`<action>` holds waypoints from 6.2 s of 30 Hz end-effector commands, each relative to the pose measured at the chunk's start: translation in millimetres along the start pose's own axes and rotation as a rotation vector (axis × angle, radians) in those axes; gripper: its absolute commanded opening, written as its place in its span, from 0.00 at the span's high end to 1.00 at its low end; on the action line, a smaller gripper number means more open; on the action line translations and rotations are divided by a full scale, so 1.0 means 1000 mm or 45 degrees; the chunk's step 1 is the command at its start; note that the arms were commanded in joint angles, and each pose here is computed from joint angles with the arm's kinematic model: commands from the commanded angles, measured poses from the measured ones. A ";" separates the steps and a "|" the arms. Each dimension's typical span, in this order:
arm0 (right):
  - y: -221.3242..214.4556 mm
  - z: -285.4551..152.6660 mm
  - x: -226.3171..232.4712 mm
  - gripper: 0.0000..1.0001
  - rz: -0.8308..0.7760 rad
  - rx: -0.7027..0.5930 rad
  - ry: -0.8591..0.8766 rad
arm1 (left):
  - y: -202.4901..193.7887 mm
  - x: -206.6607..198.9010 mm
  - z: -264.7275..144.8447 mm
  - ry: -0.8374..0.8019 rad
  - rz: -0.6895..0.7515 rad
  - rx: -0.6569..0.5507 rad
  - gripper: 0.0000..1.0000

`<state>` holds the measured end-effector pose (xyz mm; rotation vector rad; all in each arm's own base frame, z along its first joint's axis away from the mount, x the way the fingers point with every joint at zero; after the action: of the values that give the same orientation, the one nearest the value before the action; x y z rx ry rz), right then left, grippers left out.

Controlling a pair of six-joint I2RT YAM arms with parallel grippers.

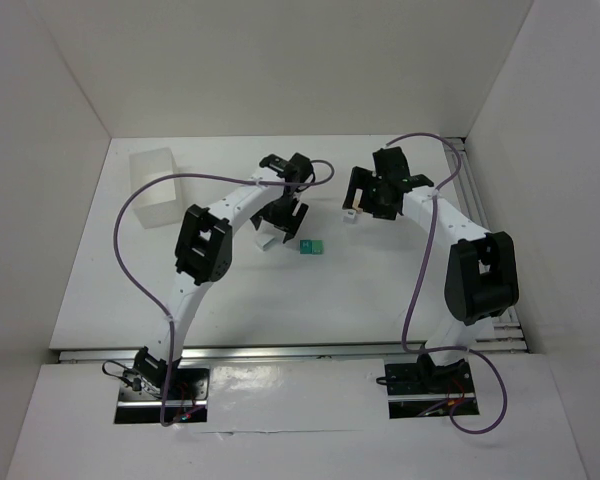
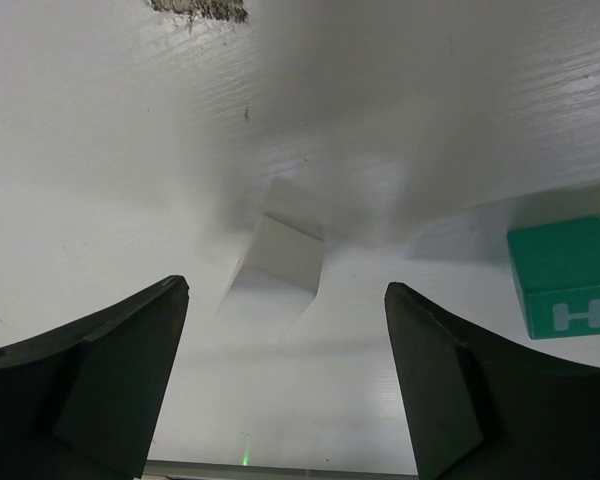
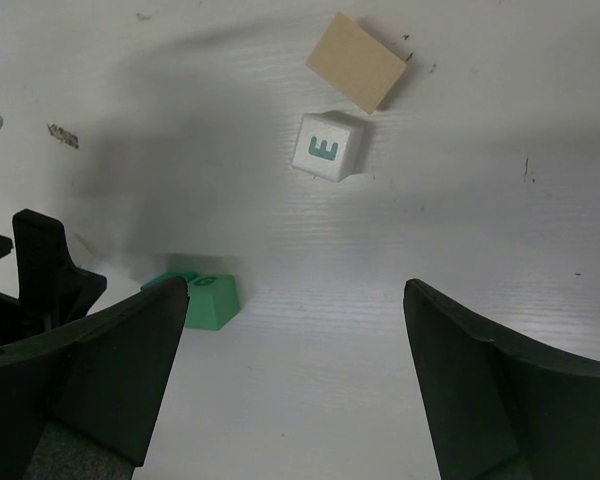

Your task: Build the wood block tower

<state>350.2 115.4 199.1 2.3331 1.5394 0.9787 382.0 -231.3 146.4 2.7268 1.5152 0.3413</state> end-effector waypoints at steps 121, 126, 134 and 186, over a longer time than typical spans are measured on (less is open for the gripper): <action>-0.098 0.025 0.107 0.54 -0.188 -0.020 -0.240 | -0.167 0.173 -0.160 -0.207 -1.026 -0.852 0.01; -0.098 0.025 0.106 0.54 -0.202 -0.009 -0.234 | -0.167 0.173 -0.160 -0.207 -1.026 -0.852 0.01; -0.101 0.025 0.102 0.53 -0.235 0.018 -0.244 | -0.167 0.173 -0.160 -0.207 -1.026 -0.852 0.01; -0.119 0.043 0.098 0.44 -0.293 0.104 -0.297 | -0.165 0.173 -0.146 -0.215 -1.031 -0.817 0.01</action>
<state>312.1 260.3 150.5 2.1823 1.7189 0.5856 301.0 -14.4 301.6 1.5122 1.8841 0.4307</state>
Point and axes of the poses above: each gripper's point midway between its finger pads, its own z axis out along the fingers, its own x axis along the line the jaws close on, y = z × x, the point moved 10 cm from there along -z, back along the fingers, and after that the axes turned 11 degrees about z, right-handed, at the moved point
